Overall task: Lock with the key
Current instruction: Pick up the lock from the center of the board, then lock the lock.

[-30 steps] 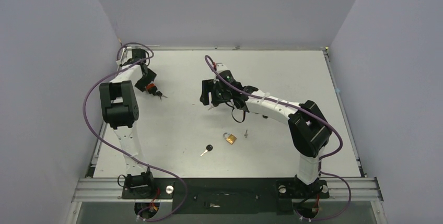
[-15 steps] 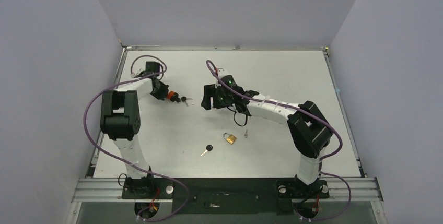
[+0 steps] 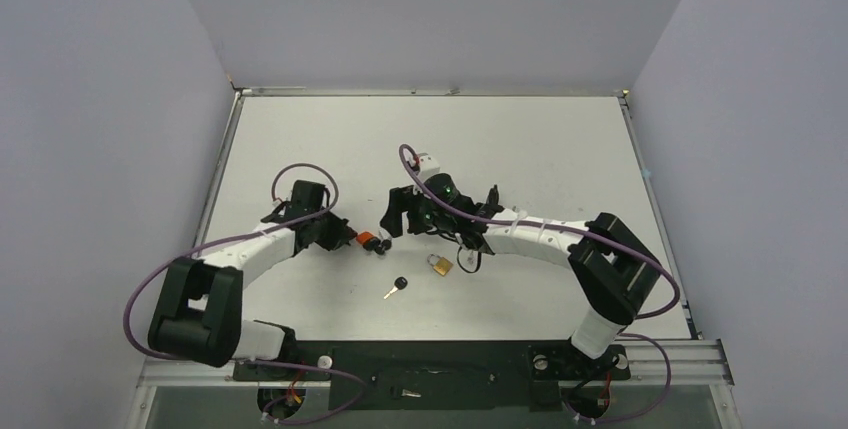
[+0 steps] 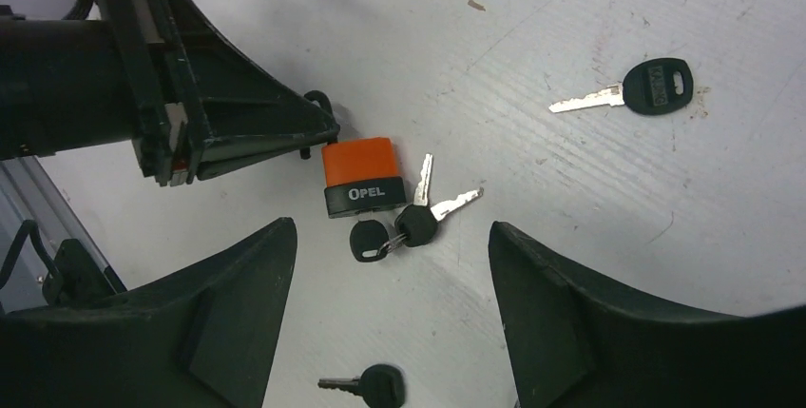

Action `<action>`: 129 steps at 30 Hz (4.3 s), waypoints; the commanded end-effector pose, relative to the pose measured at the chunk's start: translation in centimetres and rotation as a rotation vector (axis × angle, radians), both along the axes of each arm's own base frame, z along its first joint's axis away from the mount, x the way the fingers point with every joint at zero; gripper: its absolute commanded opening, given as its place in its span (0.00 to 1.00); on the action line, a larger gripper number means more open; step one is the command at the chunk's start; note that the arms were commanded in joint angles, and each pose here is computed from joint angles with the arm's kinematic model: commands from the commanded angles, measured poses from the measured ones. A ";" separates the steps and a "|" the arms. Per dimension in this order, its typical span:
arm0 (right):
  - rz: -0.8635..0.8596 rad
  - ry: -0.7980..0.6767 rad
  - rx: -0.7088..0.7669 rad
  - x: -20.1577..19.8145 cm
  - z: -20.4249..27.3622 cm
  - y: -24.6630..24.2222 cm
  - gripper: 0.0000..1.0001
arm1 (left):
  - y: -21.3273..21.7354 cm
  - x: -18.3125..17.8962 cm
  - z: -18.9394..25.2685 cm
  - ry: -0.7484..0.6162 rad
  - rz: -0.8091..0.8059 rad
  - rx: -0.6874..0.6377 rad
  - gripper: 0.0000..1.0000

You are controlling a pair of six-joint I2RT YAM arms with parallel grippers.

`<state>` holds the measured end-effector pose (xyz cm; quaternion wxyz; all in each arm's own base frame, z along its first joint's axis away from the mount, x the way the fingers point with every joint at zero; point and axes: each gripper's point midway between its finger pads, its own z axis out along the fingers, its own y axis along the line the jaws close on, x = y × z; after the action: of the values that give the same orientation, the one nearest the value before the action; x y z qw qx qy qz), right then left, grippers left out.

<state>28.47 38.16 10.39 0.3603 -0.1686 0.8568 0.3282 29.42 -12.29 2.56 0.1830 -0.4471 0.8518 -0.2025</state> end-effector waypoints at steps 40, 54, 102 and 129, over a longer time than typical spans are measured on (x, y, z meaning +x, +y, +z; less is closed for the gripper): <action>0.134 -0.694 0.115 -6.9 23.5 -7.3 0.76 | -13.9 -6.8 38.9 -0.796 -0.387 -0.597 0.00; 0.029 -0.745 0.203 -6.6 26.8 -8.7 0.54 | -14.7 -7.7 40.1 -0.818 -0.419 -0.619 0.00; 0.632 -0.357 0.691 -22.5 35.6 -10.8 0.00 | -13.1 -20.6 44.0 -1.452 -1.436 -0.219 0.41; 0.623 -0.330 0.642 -22.0 35.0 -9.1 0.00 | -13.7 -22.2 43.3 -1.439 -1.491 -0.369 0.26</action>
<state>6.64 29.42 42.00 0.3663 -0.3433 0.5925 0.6300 8.06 -26.03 43.99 0.3884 0.3855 0.5950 -0.5887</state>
